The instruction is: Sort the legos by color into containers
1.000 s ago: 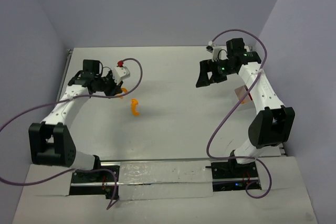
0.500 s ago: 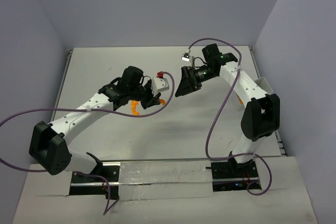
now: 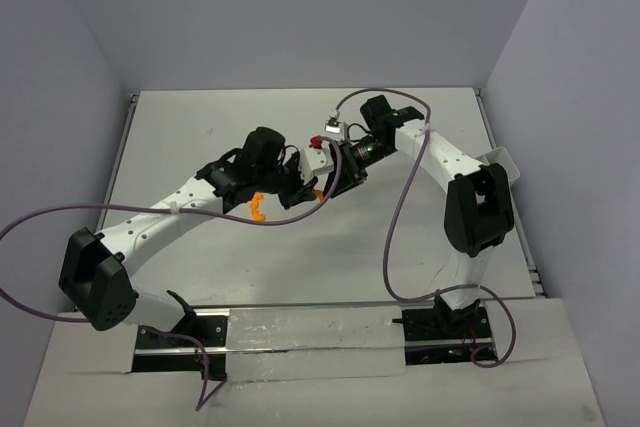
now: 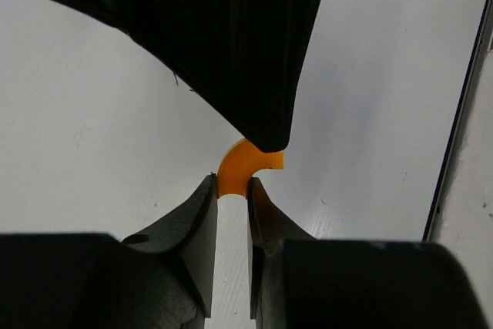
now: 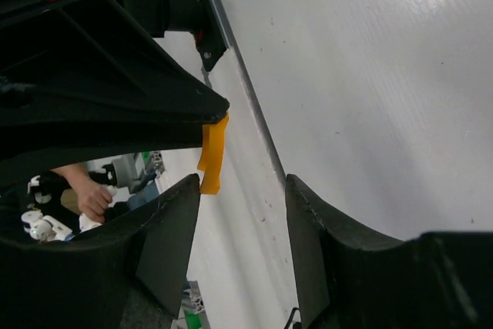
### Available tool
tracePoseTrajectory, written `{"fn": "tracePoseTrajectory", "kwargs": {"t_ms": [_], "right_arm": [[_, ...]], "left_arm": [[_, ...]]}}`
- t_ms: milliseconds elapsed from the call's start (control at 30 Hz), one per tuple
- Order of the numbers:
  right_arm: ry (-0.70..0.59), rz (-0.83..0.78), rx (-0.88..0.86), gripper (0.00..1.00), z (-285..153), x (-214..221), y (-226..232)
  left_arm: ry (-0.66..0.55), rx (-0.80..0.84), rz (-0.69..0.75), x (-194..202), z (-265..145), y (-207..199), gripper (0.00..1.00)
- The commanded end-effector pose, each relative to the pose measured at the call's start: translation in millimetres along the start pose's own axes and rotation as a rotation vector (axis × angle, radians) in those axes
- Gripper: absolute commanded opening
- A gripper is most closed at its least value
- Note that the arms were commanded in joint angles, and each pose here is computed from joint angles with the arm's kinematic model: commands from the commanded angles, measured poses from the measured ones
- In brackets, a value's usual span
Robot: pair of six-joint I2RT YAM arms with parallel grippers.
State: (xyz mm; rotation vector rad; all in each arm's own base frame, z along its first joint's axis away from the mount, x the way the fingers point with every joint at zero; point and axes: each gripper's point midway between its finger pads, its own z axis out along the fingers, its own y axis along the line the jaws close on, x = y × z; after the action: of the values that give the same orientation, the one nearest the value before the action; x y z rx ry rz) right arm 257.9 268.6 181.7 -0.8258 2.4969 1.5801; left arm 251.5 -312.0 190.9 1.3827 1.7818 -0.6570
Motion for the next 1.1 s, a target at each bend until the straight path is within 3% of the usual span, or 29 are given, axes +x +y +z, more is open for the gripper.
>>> {"fn": "tracePoseTrajectory", "kwargs": {"t_ms": [0, 333, 500, 533, 633, 733, 767, 967, 1067], "right_arm": [[-0.005, -0.052, -0.050, 0.52, 2.2, -10.1, 18.0], [0.007, -0.055, -0.090, 0.34, 4.6, -5.4, 24.4], [0.014, -0.043, -0.085, 0.01, 5.3, -3.6, 21.7], [0.013, -0.047, -0.084, 0.00, 5.1, -3.5, 21.8], [0.010, -0.058, -0.071, 0.00, 2.1, -1.9, 22.7], [-0.006, -0.067, -0.011, 0.00, -5.9, -2.1, 16.1], [-0.017, -0.068, -0.002, 0.00, -9.8, -3.4, 15.0], [-0.118, -0.055, 0.237, 0.00, -67.4, -7.2, -29.7], [-0.208, -0.041, 0.532, 0.00, -140.0, -3.0, -76.5]], "left_arm": [[-0.057, -0.014, 0.027, -27.1, 1.1, 1.3, 0.00], [-0.038, -0.030, 0.047, -22.9, 5.8, 0.8, 0.00], [-0.036, -0.071, 0.045, -23.2, 5.1, 8.0, 0.00], [-0.033, -0.083, 0.047, -22.6, 5.0, 10.3, 0.02], [-0.013, -0.135, 0.039, -19.6, 2.9, 19.1, 0.20], [0.000, -0.193, 0.021, -15.5, -1.8, 28.3, 0.84], [0.000, -0.195, 0.023, -15.3, -3.0, 28.6, 0.99], [-0.017, -0.285, -0.116, -2.1, -33.2, 56.3, 0.99], [-0.018, -0.408, -0.224, 10.7, -57.3, 87.4, 0.99]]}}
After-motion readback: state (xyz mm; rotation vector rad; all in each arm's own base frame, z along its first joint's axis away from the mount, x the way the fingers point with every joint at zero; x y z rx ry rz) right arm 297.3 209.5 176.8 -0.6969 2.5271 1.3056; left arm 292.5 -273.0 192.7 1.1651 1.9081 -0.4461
